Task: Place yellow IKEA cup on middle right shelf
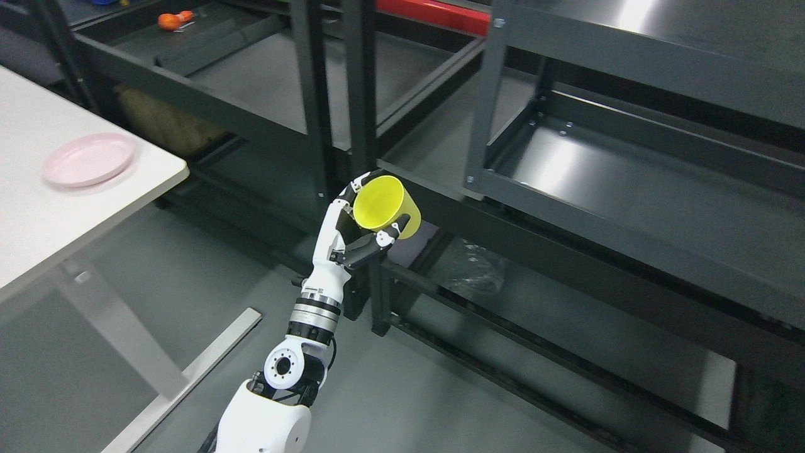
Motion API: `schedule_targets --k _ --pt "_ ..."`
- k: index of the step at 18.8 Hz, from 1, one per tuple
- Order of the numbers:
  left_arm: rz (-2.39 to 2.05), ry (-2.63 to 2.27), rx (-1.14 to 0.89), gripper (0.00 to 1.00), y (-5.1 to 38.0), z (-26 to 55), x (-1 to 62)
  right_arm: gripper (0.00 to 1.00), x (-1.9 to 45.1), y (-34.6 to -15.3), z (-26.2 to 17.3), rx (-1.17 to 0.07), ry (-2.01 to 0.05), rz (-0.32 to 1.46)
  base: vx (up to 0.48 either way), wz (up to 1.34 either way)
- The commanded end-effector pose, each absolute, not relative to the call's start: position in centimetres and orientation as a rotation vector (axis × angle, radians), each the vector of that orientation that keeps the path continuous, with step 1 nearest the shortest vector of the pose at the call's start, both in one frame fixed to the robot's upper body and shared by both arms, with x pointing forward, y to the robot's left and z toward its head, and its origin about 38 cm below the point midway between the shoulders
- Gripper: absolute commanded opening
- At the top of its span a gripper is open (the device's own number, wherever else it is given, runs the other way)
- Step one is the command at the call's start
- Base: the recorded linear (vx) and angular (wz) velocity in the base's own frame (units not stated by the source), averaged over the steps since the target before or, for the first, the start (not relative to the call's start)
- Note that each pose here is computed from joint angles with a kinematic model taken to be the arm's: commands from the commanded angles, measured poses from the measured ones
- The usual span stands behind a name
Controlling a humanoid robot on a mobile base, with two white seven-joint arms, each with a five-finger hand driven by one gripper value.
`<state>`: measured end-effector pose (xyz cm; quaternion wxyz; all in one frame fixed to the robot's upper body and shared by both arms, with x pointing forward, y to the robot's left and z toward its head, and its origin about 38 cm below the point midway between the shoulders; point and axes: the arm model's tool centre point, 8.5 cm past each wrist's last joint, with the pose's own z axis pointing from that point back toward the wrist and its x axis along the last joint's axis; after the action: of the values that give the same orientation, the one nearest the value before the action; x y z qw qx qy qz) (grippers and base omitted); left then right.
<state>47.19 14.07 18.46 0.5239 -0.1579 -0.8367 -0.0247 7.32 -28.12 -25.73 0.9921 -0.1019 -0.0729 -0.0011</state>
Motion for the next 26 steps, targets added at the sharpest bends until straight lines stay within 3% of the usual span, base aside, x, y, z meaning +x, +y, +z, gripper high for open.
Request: schedule_targets --k 1,7,26 --pt "-0.089 -2.021 -0.382 0.00 13.9 19.0 46.8 0.99 6.5 -29.1 -25.7 -0.216 -0.134 -0.008 -0.114 -0.78" --pt "-0.088 -2.094 -0.411 0.00 13.7 21.2 46.1 0.99 6.4 -29.1 -25.7 -0.216 -0.132 -0.008 -0.073 -0.58" --pt "-0.317 -2.521 -0.507 0.00 8.9 39.6 45.0 0.99 6.5 -29.1 -25.7 -0.216 -0.134 -0.008 0.022 -0.10"
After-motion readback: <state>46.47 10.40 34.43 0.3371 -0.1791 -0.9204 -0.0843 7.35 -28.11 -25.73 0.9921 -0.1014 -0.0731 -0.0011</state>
